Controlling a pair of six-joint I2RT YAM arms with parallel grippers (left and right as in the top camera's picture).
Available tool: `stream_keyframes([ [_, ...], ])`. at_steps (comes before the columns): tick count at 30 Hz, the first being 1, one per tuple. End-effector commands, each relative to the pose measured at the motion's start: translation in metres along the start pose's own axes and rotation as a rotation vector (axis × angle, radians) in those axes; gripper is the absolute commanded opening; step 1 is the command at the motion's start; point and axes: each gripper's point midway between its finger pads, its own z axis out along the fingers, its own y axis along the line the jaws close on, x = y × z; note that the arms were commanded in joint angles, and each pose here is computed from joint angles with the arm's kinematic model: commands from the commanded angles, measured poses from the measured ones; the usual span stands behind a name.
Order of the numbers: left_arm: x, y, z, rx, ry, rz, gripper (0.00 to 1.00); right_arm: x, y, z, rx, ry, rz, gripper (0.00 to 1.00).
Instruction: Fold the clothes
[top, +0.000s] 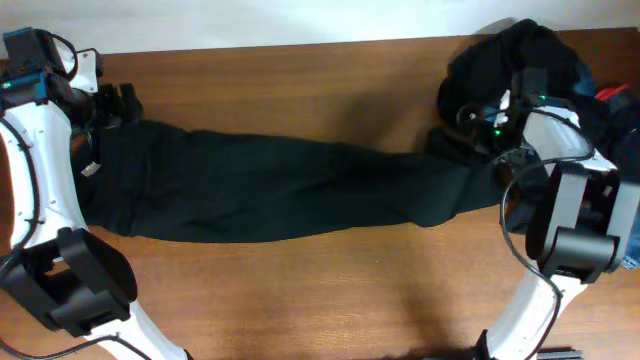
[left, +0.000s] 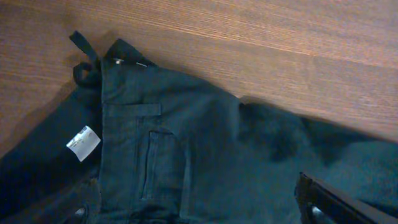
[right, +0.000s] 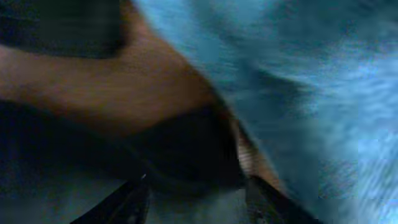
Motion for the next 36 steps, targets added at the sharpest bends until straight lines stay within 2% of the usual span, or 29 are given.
stream_keyframes([
  [1,-0.007,0.001,-0.014,-0.013,-0.034,0.023,0.99,0.006,-0.011,0.009,0.027,0.026,0.011,0.54],
  [2,-0.007,0.001,-0.014,-0.013,-0.034,0.023,0.99,0.007,-0.011,0.01,0.027,0.03,0.01,0.54],
  [4,-0.007,0.001,-0.014,-0.013,-0.034,0.023,0.99,0.006,-0.01,0.011,0.026,0.028,0.008,0.46],
  [5,-0.007,0.001,-0.014,-0.013,-0.034,0.023,0.99,0.006,-0.01,0.01,0.026,0.027,0.009,0.38],
  [6,-0.007,0.001,-0.014,-0.013,-0.034,0.023,0.99,0.006,-0.01,0.01,0.026,0.027,0.009,0.24],
  [7,-0.007,0.001,-0.014,-0.013,-0.034,0.023,0.99,0.006,-0.01,0.01,0.026,0.028,0.009,0.19],
  [12,-0.007,0.001,-0.014,-0.013,-0.034,0.023,0.99,0.008,-0.009,0.01,0.021,0.036,0.01,0.1],
  [14,-0.007,0.001,-0.014,-0.013,-0.034,0.023,0.99,0.01,-0.009,0.01,0.02,0.043,0.01,0.04],
  [18,-0.007,0.001,-0.014,-0.013,-0.035,0.023,0.99,0.006,-0.006,-0.004,0.008,0.045,0.011,0.04],
  [23,-0.007,0.001,-0.014,-0.013,-0.035,0.023,0.99,-0.024,0.0,-0.068,-0.001,-0.051,0.012,0.04],
  [27,-0.007,0.001,-0.014,-0.013,-0.035,0.023,0.99,-0.034,-0.007,-0.112,0.036,-0.09,0.059,0.04],
  [36,-0.007,0.001,-0.014,-0.013,-0.035,0.023,0.99,0.025,-0.061,-0.112,0.163,0.132,0.268,0.04],
])
